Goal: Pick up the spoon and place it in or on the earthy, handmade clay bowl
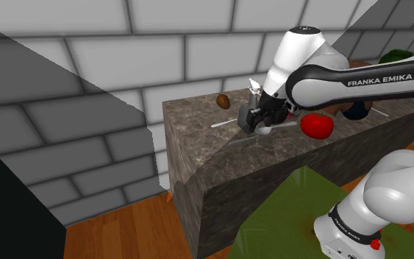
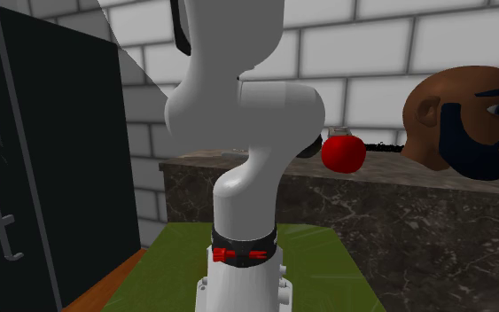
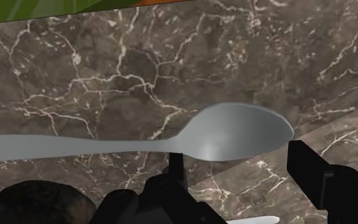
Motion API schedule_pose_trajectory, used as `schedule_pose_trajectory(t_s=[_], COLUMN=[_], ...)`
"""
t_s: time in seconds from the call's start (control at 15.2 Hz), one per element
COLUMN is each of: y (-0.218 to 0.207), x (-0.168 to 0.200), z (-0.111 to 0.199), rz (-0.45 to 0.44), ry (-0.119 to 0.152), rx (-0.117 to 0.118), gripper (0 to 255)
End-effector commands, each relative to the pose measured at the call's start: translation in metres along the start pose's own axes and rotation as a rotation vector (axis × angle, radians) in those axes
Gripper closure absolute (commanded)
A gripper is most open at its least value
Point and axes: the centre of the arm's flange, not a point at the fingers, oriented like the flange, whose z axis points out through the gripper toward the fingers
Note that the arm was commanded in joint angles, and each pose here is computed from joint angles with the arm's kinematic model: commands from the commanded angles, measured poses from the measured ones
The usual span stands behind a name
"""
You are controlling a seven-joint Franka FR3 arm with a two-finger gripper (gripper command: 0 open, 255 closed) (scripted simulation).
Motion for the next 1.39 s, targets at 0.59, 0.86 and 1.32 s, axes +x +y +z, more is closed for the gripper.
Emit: schedule_pose_trajectory(t_s=[0.59,0.86,1.32], y=[0.01,0.045,0.105], x=[0.018,0.058,0.128], z=[-0.05,-0.044,-0.035], rz=[0.0,0.0,0.0], ry=[0.0,0.0,0.0], rx=[0.0,0.0,0.0], gripper=[255,255,255])
